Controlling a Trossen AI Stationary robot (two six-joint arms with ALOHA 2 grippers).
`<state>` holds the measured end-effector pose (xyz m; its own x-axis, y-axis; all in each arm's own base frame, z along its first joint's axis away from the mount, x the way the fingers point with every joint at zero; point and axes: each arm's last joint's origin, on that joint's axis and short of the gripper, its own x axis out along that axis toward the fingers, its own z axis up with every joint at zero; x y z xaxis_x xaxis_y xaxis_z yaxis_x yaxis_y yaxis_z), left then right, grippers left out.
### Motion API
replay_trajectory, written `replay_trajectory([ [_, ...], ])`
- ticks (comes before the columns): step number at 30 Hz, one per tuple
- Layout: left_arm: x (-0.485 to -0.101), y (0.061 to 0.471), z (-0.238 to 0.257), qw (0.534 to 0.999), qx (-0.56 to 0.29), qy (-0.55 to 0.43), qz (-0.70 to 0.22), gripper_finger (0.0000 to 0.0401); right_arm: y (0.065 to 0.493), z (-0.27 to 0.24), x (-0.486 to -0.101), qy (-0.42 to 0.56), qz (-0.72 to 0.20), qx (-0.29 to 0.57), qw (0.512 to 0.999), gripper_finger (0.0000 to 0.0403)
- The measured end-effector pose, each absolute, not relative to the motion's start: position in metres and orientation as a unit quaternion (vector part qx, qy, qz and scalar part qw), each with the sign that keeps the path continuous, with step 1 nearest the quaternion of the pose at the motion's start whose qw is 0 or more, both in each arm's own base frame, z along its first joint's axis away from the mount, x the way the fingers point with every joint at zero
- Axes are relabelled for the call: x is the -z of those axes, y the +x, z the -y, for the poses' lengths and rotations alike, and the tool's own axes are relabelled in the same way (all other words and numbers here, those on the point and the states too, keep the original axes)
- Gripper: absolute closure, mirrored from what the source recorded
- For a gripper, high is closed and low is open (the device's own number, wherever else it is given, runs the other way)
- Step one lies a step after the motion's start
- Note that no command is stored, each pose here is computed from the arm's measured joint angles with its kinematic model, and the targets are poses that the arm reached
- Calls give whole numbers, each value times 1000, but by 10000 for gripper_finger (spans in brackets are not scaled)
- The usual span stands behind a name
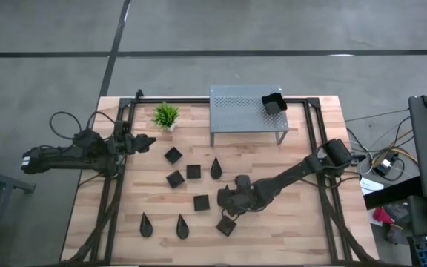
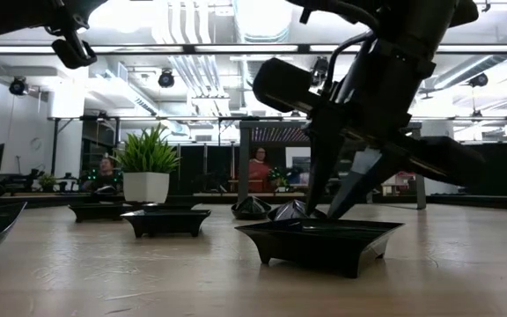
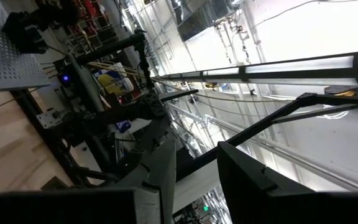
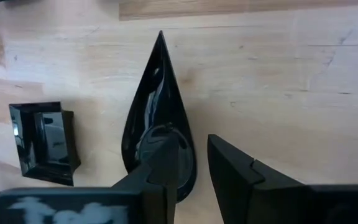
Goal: Pick & Place Mini shaped plates
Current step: Put the black drop-shaped plate on the shelf
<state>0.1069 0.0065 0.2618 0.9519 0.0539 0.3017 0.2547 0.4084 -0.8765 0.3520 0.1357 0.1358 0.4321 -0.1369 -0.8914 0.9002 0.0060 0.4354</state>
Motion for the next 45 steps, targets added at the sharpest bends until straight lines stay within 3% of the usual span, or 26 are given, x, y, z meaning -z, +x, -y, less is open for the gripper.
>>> replay_trajectory([
  [7,-262,107,-6,825,61,-543,143,291,353,-131,-135,570,-331,419,624,335],
  [16,-262,107,-6,825,61,-544,142,291,352,-127,-131,570,-333,422,622,389],
  [23,-262,107,-6,825,63,-543,141,291,357,-128,-141,570,-334,404,633,394],
  [33,-260,108,-6,827,70,-542,129,291,364,-106,-205,556,-339,348,674,394],
  [45,-259,108,-3,829,102,-540,101,291,358,-27,-306,473,-384,346,713,394],
])
